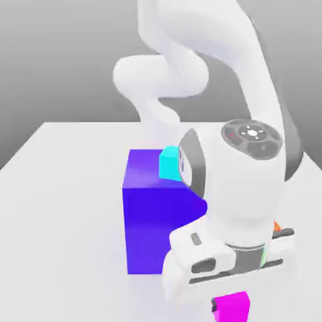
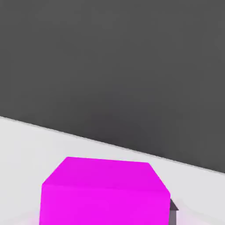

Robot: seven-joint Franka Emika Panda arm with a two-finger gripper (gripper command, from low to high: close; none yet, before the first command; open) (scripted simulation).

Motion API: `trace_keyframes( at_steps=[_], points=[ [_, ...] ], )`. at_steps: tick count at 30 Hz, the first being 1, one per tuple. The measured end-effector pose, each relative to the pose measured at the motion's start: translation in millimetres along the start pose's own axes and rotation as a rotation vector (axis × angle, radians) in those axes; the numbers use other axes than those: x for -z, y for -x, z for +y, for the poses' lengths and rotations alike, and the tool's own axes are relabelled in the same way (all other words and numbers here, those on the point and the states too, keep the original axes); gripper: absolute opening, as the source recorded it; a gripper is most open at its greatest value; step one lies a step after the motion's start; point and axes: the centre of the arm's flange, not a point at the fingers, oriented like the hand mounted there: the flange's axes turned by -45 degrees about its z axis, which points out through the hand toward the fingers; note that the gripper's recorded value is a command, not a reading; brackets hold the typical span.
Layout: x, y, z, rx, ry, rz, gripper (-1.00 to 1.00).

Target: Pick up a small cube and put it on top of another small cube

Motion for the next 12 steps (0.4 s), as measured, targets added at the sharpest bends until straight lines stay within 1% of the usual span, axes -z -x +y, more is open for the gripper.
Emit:
trace_keyframes(
  at_steps=[4, 5, 7, 8, 12],
  points=[
    [15.0, -16.9, -99.7, 0.061, 0.003, 0.018, -1.00],
    [9.3, -20.3, -124.9, 0.074, 0.004, 0.023, -1.00],
    [-22.3, -23.3, -147.4, 0.086, 0.005, 0.028, -1.00],
    [-33.9, -23.4, -151.2, 0.088, 0.006, 0.029, 1.00],
    [-33.9, -23.4, -151.2, 0.088, 0.006, 0.029, 1.00]
  ],
)
